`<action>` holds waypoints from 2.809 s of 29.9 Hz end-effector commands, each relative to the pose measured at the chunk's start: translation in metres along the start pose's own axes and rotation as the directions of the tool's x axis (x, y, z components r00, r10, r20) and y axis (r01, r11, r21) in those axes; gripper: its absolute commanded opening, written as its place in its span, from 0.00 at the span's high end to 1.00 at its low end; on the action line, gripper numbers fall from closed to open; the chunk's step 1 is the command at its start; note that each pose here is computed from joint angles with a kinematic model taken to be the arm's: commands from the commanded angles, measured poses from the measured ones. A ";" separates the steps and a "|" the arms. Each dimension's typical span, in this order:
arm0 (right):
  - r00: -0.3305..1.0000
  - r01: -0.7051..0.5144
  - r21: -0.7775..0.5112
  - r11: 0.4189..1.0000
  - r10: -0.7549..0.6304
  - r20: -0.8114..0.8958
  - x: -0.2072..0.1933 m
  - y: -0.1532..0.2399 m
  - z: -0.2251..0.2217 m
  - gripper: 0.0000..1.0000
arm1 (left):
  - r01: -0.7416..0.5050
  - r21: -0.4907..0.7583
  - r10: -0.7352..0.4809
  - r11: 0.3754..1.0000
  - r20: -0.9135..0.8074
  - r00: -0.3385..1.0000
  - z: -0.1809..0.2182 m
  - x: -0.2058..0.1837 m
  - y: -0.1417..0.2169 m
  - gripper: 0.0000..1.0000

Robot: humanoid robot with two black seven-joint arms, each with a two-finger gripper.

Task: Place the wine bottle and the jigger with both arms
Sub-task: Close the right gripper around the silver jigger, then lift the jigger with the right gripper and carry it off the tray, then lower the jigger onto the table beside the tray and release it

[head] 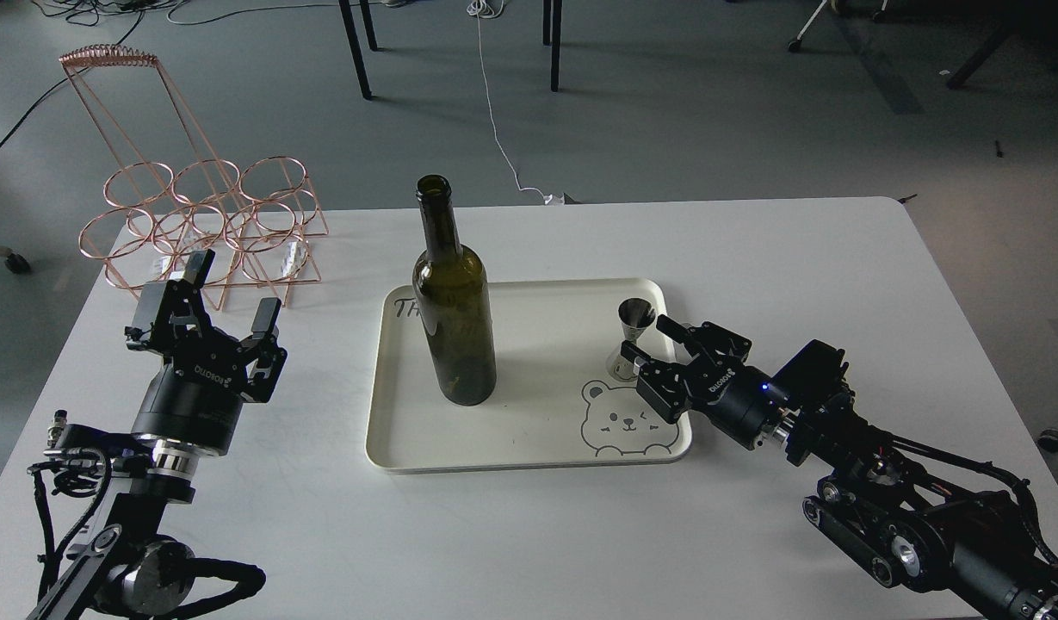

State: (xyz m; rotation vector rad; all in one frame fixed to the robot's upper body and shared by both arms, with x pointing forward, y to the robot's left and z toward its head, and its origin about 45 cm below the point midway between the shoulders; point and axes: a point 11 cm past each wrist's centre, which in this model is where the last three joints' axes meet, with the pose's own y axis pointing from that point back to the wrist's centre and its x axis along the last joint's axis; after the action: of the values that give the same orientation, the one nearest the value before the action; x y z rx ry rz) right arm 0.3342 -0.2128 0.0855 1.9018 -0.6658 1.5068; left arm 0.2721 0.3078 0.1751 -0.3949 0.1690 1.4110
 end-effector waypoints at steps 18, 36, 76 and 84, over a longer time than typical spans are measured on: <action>1.000 -0.003 0.023 1.000 0.003 -0.004 0.003 -0.020 -0.009 0.75 | 0.001 -0.002 -0.001 1.000 0.001 1.000 0.001 0.000 0.000 0.02; 0.978 -0.205 -0.097 0.974 0.200 -0.060 0.071 0.007 0.043 0.76 | 0.006 -0.004 -0.006 1.000 -0.002 1.000 0.001 -0.002 -0.001 0.02; 0.998 -0.051 -0.455 0.889 0.061 0.006 0.012 0.123 0.127 0.70 | 0.008 -0.005 -0.008 1.000 -0.007 1.000 0.000 -0.004 -0.001 0.02; 0.998 -0.054 -0.456 0.888 0.066 0.009 0.013 0.123 0.128 0.50 | 0.009 -0.003 -0.009 1.000 -0.006 1.000 0.000 -0.004 -0.001 0.02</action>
State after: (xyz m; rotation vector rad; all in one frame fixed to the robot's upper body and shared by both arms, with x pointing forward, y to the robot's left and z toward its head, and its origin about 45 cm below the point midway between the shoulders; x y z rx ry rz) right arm 0.3343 -0.3899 0.0961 1.5483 -0.9957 1.2281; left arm 0.2726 0.3044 0.1771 -0.4031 0.1691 1.4025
